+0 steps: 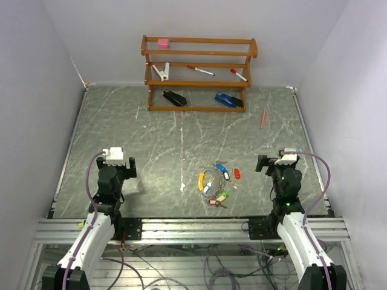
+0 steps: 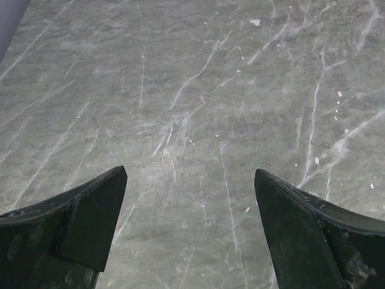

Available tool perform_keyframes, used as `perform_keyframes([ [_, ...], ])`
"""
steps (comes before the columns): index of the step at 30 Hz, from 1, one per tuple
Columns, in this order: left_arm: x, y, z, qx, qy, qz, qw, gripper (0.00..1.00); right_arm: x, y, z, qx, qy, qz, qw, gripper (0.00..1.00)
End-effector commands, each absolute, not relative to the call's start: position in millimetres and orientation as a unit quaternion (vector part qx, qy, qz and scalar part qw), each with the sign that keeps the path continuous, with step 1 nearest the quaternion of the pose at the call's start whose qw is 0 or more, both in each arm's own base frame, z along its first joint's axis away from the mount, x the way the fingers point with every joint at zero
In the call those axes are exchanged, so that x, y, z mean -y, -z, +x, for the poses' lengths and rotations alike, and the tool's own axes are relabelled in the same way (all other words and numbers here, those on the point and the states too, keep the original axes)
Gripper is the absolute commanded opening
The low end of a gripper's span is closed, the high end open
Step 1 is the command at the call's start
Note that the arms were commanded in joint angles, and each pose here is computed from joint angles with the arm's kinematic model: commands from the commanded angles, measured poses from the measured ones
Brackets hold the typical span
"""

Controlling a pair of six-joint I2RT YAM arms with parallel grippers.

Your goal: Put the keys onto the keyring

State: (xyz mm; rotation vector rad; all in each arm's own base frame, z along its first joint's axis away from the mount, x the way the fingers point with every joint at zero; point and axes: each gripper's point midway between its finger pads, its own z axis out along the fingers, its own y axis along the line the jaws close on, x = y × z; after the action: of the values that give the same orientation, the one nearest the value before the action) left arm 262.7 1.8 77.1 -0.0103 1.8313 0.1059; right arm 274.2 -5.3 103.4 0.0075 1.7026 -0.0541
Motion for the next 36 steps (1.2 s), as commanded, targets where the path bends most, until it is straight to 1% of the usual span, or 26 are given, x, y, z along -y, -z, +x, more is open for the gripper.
perform_keyframes([
  [1, -5.1, -106.8, 272.8, -0.766, -0.049, -0.017, 0.641, 0.98, 8.7, -78.9, 266.2, -0.762, 0.031, 0.003, 0.647, 1.00],
  [5, -1.5, -106.0, 272.9, -0.767, -0.042, -0.008, 0.640, 1.00, 8.4, -78.7, 266.2, -0.762, 0.030, 0.003, 0.647, 1.00],
  [16, 0.5, -106.7, 272.7, -0.766, -0.039, -0.003, 0.642, 0.99, 8.7, -78.4, 266.4, -0.763, 0.031, 0.003, 0.646, 1.00],
  [19, 10.8, -114.6, 273.9, -0.765, -0.024, 0.031, 0.643, 1.00, 11.9, -78.7, 266.6, -0.763, 0.037, 0.010, 0.646, 1.00],
  [20, 15.5, -121.8, 275.1, -0.766, -0.016, 0.044, 0.641, 1.00, 17.4, -81.7, 266.8, -0.761, 0.046, 0.028, 0.647, 1.00],
  [23, 29.5, -130.3, 278.8, -0.771, 0.006, 0.083, 0.632, 1.00, 42.3, -102.6, 269.1, -0.761, 0.086, 0.105, 0.635, 1.00],
  [25, 48.0, -137.0, 280.2, -0.773, 0.037, 0.136, 0.618, 1.00, 42.2, -124.6, 280.5, -0.767, 0.084, 0.112, 0.626, 1.00],
  [28, 85.9, -153.9, 278.0, -0.746, 0.088, 0.281, 0.598, 1.00, 41.0, -161.0, 299.3, -0.789, 0.084, 0.114, 0.598, 1.00],
  [30, 96.2, -176.5, 284.1, -0.730, 0.111, 0.291, 0.608, 0.99, 29.8, -187.3, 312.3, -0.807, 0.058, 0.101, 0.578, 1.00],
  [33, 106.3, -223.8, 291.9, -0.693, 0.133, 0.285, 0.649, 1.00, 8.2, -225.9, 327.8, -0.801, 0.019, 0.047, 0.596, 1.00],
  [35, 118.0, -253.0, 288.6, -0.663, 0.154, 0.310, 0.664, 0.97, 4.1, -250.3, 332.3, -0.776, 0.007, 0.043, 0.630, 1.00],
  [36, 124.6, -265.9, 285.4, -0.652, 0.170, 0.322, 0.666, 0.95, 7.1, -262.2, 331.3, -0.759, 0.003, 0.066, 0.647, 1.00],
])
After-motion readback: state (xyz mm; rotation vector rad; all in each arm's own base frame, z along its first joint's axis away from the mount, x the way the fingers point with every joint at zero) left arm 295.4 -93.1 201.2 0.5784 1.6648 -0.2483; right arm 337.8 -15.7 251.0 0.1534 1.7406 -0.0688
